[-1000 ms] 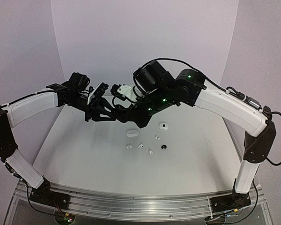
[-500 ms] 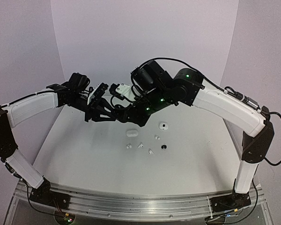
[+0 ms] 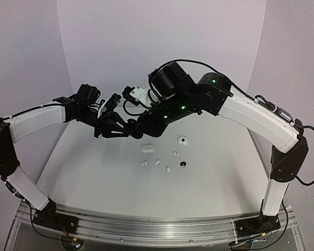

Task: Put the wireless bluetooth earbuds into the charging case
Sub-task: Insert the right earbud into the right side groove of the charging case, then pick up the left earbud from the center of the board.

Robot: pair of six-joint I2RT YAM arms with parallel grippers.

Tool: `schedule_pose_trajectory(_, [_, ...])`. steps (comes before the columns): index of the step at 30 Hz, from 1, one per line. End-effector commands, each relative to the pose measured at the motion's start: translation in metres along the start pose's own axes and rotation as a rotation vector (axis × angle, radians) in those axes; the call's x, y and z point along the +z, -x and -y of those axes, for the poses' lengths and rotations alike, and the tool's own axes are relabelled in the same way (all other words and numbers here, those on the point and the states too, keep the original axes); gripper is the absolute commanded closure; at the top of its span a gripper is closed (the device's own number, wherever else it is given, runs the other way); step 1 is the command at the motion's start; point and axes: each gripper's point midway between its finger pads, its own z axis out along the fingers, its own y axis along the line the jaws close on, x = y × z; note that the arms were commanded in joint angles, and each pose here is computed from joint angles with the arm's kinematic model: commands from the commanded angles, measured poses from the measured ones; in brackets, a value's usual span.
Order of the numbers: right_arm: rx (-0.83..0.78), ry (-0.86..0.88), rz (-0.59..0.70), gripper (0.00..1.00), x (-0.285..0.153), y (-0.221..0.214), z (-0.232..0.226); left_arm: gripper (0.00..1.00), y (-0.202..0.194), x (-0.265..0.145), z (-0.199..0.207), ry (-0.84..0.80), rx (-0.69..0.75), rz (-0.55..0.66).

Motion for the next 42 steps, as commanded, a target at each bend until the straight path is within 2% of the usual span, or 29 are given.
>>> schedule_pose_trajectory(1, [0.043, -0.005, 0.136, 0.66, -0.044, 0.032, 0.006, 1.0, 0.019, -0.004, 0.014, -0.035, 0.027, 0.047])
schedule_pose_trajectory(9, [0.062, 0.045, 0.253, 0.62, -0.066, 0.057, -0.001, 1.0, 0.02, -0.006, 0.014, -0.036, -0.009, 0.059])
schedule_pose_trajectory(16, [0.15, -0.006, 0.308, 0.49, -0.085, 0.062, 0.019, 1.0, 0.021, -0.014, 0.011, -0.02, -0.063, 0.078])
schedule_pose_trajectory(19, [0.28, -0.043, 0.252, 0.44, -0.075, 0.035, 0.055, 1.0, 0.023, -0.019, 0.009, 0.004, -0.058, 0.086])
schedule_pose_trajectory(24, [0.499, -0.137, 0.078, 0.28, -0.041, -0.047, 0.125, 1.0, 0.024, -0.027, 0.004, 0.047, -0.071, 0.098])
schedule_pose_trajectory(26, [0.548, -0.151, 0.01, 0.2, -0.025, -0.077, 0.14, 1.0, 0.025, -0.031, 0.001, 0.065, -0.08, 0.103])
schedule_pose_trajectory(28, [0.587, -0.17, -0.056, 0.17, -0.009, -0.103, 0.152, 1.0, 0.025, -0.034, 0.001, 0.078, -0.077, 0.105])
schedule_pose_trajectory(31, [0.623, -0.165, -0.163, 0.22, 0.023, -0.138, 0.163, 1.0, 0.026, -0.035, 0.003, 0.091, -0.07, 0.106])
schedule_pose_trajectory(39, [0.596, -0.184, -0.503, 0.49, 0.094, -0.235, 0.17, 1.0, 0.028, -0.037, 0.007, 0.11, -0.045, 0.105])
schedule_pose_trajectory(42, [0.588, -0.191, -0.595, 0.55, 0.107, -0.26, 0.169, 1.0, 0.028, -0.038, 0.008, 0.117, -0.041, 0.102])
